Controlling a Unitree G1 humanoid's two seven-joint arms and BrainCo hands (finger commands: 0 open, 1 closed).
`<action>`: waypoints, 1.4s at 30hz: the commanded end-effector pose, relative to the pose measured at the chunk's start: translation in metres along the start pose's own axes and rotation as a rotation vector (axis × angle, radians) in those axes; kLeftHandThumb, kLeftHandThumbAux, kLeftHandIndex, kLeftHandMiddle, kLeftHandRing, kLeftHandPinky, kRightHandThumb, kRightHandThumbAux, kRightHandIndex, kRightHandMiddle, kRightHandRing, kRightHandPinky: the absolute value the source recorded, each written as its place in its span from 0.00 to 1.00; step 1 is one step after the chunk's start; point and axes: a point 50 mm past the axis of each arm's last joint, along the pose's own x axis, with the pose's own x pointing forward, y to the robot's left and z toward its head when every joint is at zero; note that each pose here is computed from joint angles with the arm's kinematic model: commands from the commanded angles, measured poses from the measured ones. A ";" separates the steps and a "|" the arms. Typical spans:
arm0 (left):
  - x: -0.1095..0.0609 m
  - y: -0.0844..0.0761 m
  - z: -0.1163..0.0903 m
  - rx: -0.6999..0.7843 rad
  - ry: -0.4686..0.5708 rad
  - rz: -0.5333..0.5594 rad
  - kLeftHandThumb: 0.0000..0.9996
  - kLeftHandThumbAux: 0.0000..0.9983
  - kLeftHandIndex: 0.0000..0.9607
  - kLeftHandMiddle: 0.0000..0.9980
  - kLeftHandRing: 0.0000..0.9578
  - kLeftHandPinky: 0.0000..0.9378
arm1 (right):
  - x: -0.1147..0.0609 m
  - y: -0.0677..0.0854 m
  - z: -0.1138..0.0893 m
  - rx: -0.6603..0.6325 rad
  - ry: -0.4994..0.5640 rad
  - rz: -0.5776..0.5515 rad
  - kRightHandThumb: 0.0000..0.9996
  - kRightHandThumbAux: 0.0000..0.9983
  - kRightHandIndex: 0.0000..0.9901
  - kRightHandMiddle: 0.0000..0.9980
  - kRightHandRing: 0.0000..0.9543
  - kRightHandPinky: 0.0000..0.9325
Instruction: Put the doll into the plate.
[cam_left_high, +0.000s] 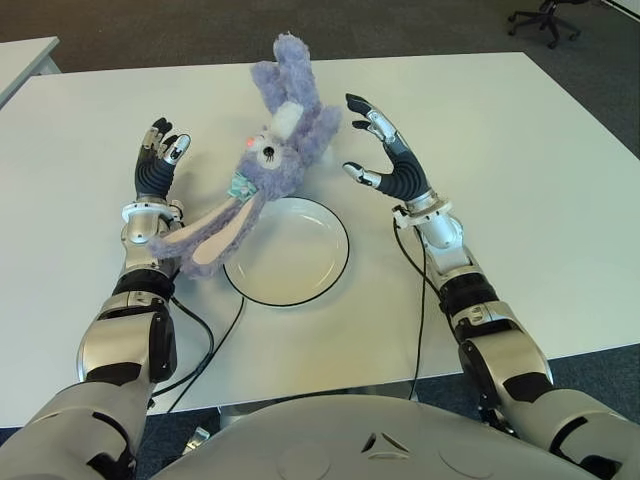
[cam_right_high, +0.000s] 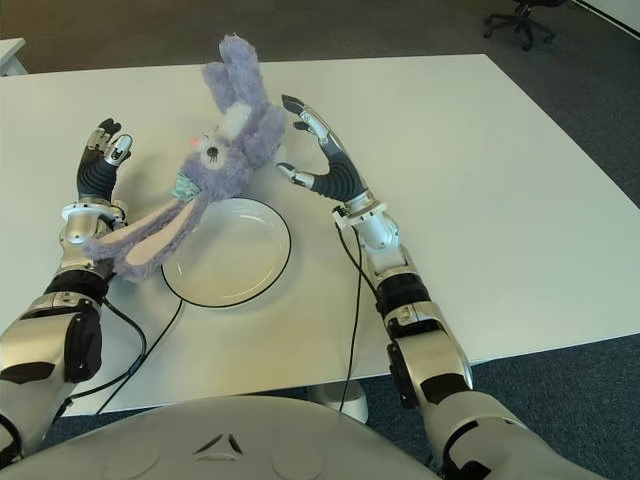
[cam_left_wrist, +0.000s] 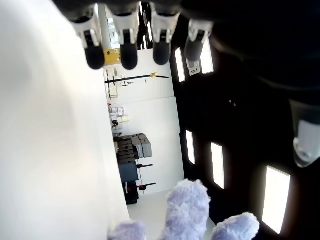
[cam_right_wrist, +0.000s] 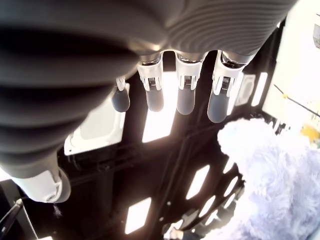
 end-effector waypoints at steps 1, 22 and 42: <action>-0.032 -0.007 -0.042 0.004 0.160 -0.026 0.00 0.46 0.01 0.09 0.10 0.12 | -0.037 0.018 -0.018 0.010 0.144 0.027 0.34 0.50 0.07 0.03 0.06 0.12; -0.033 -0.012 -0.044 -0.018 0.171 -0.024 0.00 0.45 0.01 0.08 0.10 0.12 | -0.014 0.035 -0.018 0.078 0.105 0.033 0.45 0.49 0.05 0.03 0.06 0.12; -0.033 -0.013 -0.043 -0.005 0.154 -0.024 0.00 0.45 0.03 0.09 0.10 0.14 | -0.005 0.040 -0.012 0.086 0.072 0.084 0.47 0.50 0.05 0.03 0.05 0.10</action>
